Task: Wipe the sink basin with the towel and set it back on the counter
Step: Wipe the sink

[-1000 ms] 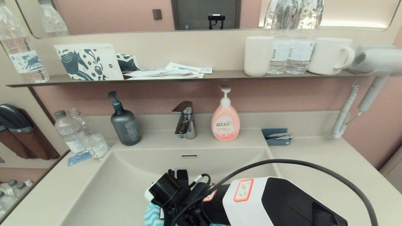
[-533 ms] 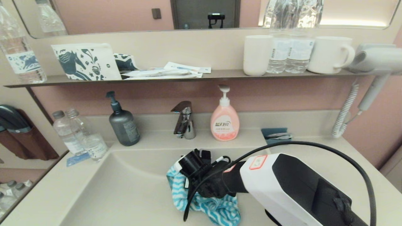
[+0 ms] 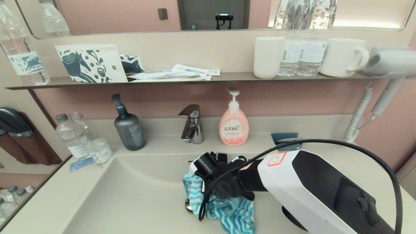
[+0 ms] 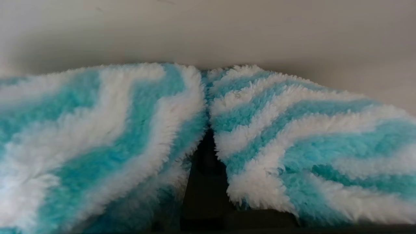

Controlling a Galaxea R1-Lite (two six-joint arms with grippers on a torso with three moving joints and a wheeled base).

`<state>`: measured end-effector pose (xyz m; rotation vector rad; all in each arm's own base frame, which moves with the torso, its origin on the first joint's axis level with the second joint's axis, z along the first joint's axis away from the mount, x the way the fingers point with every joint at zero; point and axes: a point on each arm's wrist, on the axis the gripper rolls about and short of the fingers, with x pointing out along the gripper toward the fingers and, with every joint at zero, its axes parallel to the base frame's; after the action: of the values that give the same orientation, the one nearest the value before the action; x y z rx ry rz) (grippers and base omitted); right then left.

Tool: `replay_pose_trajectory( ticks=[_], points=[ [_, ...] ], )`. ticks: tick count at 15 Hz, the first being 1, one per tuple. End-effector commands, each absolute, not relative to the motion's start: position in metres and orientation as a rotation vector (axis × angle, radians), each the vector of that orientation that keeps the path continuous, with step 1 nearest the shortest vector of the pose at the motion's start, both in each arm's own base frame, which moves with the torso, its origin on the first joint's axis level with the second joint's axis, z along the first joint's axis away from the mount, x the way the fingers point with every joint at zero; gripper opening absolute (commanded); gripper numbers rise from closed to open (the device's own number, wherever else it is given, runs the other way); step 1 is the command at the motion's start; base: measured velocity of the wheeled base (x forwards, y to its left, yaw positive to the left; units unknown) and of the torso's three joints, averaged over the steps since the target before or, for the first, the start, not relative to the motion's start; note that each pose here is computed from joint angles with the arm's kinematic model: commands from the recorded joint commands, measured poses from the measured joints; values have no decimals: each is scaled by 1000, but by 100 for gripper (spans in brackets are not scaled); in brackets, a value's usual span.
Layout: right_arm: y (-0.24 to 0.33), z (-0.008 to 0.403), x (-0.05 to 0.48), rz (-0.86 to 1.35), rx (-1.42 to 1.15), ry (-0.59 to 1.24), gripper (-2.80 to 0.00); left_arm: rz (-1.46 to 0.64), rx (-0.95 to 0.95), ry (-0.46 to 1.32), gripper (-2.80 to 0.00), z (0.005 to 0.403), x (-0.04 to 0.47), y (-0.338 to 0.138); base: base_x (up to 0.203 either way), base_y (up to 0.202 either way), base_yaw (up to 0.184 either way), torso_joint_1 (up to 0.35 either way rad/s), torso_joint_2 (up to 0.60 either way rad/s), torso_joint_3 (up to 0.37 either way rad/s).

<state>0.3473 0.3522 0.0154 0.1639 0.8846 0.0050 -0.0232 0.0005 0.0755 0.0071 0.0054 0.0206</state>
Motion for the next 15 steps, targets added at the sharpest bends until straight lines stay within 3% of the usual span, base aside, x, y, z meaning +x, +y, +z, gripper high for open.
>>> replay_pose_trajectory(
  ticks=[1,10,15],
  points=[
    [343,18,339,-44,91,951,-280,21,8,6,-280,76,-23,0,0,0,0,0,0,0],
    [339,17,262,-96,-290,1268,-280,21,8,6,-280,76,-23,0,0,0,0,0,0,0],
    [347,52,229,-14,-318,1273,-280,22,8,6,-280,76,-23,0,0,0,0,0,0,0]
  ],
)
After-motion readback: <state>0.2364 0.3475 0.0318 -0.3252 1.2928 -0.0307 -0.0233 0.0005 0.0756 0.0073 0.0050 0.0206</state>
